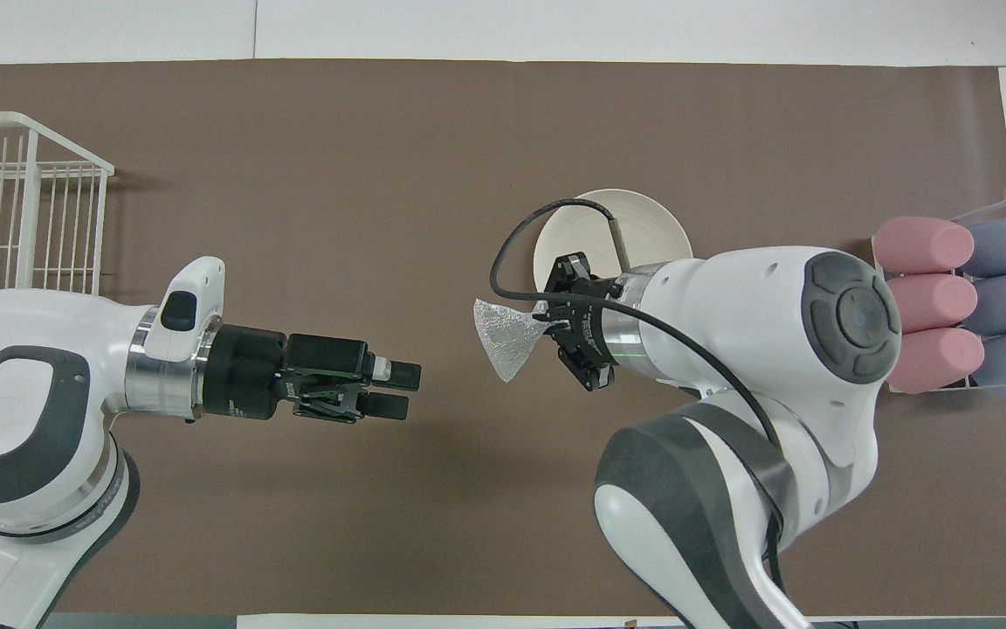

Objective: Wipe plate with sponge
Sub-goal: 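Lower the scrubber onto the cream plate with the right gripper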

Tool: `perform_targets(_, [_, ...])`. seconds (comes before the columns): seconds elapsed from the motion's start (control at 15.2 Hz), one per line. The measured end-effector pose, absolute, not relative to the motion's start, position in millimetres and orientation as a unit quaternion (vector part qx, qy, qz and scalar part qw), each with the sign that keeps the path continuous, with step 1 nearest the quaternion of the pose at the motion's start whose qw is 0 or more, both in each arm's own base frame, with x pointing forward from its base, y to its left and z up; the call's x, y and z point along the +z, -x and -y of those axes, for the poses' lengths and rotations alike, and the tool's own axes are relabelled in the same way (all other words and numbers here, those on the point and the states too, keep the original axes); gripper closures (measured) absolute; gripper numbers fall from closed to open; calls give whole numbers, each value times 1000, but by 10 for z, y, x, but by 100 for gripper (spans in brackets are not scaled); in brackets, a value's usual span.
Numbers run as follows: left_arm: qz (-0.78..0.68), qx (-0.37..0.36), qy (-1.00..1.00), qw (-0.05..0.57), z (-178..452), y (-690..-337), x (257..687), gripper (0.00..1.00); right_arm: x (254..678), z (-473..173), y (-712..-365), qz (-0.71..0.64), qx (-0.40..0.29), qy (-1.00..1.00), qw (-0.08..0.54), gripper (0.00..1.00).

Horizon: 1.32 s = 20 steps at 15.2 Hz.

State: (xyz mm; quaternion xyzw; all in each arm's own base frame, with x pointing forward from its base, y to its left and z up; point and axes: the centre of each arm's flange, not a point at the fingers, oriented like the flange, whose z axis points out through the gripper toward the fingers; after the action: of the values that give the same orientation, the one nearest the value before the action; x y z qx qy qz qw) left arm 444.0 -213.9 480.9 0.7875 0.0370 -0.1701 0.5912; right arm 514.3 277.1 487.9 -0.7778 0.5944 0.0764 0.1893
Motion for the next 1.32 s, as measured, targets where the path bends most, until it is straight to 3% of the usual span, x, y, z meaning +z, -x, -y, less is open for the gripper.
perform_targets(0.26, [-35,-153,-826,542,1852,-4520,4743,0,4181,-2472,-5482,-584,50,789,184,91])
perform_targets(0.59, [-14,-117,-889,441,1408,-4664,4752,0,3381,-2238,-5498,-567,26,806,167,91])
perform_targets(0.99, [-15,-87,-950,299,621,-4783,4660,0,2961,-2078,-5579,-539,20,828,152,91])
perform_targets(1.32, [15,-50,-983,178,376,-4873,4660,0,2934,-1479,-5784,-514,-9,843,156,91])
